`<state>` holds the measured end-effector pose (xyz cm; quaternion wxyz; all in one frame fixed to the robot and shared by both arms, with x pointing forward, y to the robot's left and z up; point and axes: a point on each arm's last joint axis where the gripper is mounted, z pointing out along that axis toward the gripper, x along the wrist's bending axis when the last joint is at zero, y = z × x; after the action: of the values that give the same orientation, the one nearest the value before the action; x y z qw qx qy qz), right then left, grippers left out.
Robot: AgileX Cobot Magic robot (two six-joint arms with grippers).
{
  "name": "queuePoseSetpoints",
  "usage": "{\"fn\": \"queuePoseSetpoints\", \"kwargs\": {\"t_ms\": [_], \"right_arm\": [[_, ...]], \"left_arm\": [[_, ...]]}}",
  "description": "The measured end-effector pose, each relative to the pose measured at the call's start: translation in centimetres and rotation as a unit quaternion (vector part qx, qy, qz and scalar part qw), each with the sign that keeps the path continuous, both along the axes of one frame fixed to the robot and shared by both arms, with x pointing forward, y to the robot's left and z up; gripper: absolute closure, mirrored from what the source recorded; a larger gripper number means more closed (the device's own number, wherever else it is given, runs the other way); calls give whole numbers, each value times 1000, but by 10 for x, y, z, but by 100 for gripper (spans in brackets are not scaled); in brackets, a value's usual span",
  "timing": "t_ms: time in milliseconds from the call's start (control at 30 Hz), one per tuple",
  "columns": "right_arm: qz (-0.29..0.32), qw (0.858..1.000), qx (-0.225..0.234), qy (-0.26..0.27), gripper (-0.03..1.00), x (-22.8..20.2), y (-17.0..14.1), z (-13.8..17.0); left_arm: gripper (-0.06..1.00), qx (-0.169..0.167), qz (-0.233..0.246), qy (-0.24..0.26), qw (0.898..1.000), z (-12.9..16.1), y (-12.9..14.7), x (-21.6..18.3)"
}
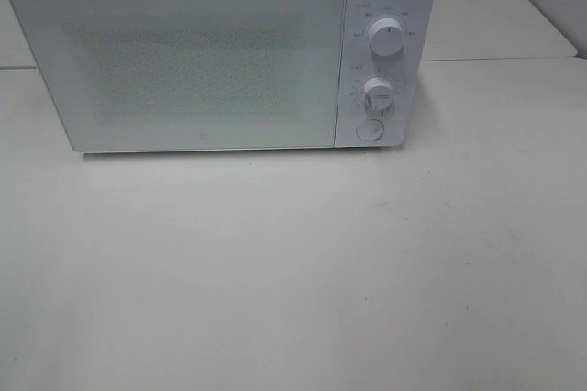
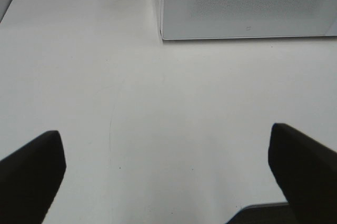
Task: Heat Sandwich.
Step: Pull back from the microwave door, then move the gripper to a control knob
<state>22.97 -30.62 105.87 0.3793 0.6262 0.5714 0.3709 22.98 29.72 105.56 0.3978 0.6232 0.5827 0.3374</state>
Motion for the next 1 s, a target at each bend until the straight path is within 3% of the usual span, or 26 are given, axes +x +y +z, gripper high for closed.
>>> {"fn": "queuePoseSetpoints", "kwargs": {"t_ms": [233, 467, 1000], "right_arm": [[3, 1000, -2, -3, 20, 16, 1, 9], [9, 1000, -6, 6, 13, 50, 3, 17], [23, 1000, -9, 15, 13, 124, 7, 17]], "left_arm": [[-3, 0, 0, 0, 1000, 0, 0, 0], [-3, 0, 0, 0, 1000, 0, 0, 0], [-3, 0, 0, 0, 1000, 0, 0, 0]]}}
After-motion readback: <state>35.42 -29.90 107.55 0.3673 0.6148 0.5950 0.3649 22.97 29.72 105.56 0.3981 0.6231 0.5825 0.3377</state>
